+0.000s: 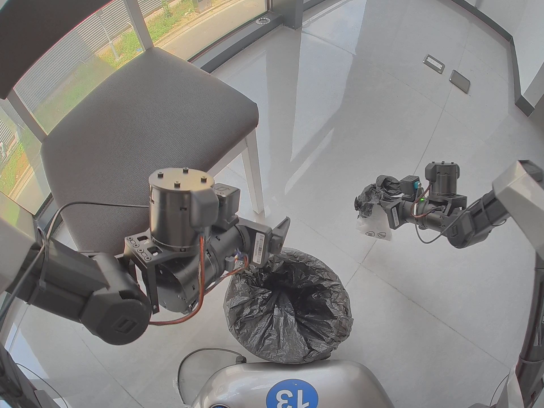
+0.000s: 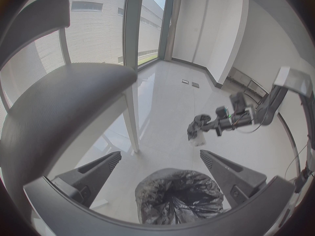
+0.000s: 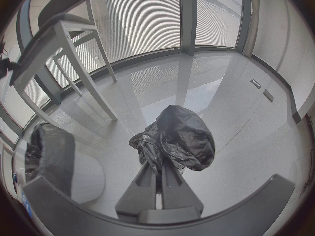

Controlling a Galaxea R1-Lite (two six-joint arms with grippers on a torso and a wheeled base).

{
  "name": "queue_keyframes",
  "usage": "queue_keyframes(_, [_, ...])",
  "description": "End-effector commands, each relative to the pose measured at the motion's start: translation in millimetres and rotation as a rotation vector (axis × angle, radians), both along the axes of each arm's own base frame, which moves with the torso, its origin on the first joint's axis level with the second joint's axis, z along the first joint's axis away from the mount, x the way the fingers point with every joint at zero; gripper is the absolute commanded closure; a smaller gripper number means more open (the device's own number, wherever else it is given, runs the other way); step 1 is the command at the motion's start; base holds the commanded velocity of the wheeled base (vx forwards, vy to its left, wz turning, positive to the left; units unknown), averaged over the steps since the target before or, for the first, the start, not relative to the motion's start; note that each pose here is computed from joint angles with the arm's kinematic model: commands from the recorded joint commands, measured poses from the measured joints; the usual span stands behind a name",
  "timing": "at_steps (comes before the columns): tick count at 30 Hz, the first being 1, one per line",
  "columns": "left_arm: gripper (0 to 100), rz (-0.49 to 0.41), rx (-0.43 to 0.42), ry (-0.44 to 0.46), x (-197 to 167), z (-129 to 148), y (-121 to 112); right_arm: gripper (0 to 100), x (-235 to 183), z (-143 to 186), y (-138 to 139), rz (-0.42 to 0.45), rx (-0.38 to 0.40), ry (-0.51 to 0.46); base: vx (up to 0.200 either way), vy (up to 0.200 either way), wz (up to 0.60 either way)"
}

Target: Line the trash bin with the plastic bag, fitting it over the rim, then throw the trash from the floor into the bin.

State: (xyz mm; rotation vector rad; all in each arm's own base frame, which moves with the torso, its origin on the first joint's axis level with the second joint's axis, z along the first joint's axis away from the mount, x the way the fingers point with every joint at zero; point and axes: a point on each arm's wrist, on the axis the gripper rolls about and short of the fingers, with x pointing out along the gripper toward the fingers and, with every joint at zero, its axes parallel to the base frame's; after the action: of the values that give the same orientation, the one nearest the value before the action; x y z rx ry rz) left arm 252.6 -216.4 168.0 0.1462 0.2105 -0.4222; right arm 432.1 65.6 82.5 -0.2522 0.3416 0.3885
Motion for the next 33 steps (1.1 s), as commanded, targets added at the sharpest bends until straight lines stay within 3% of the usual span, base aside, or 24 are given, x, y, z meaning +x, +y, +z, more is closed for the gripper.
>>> queue_keyframes(1, [0,-0.002,0.021,0.054,-8,-17,4,100,-62,64,-1,0.023,0.002,-0.068,0.000,0.000,0.00])
queue_keyframes(4, [0,-0.016,-0.012,0.021,-8,-11,0,100,-70,67,-4,0.018,0.006,-0.067,0.000,0.000,0.00])
queue_keyframes(19, [0,-0.016,-0.022,0.001,-15,-6,2,100,-80,89,-3,0.024,0.017,-0.127,-0.200,0.000,0.00])
queue_keyframes(28, [0,-0.007,-0.048,0.005,-18,-9,1,100,-96,114,30,0.115,0.090,-0.184,0.000,0.000,0.00])
queue_keyframes(33, [0,0.068,-0.026,0.019,-20,-16,9,100,-114,131,46,0.171,0.142,-0.207,0.000,0.000,0.00])
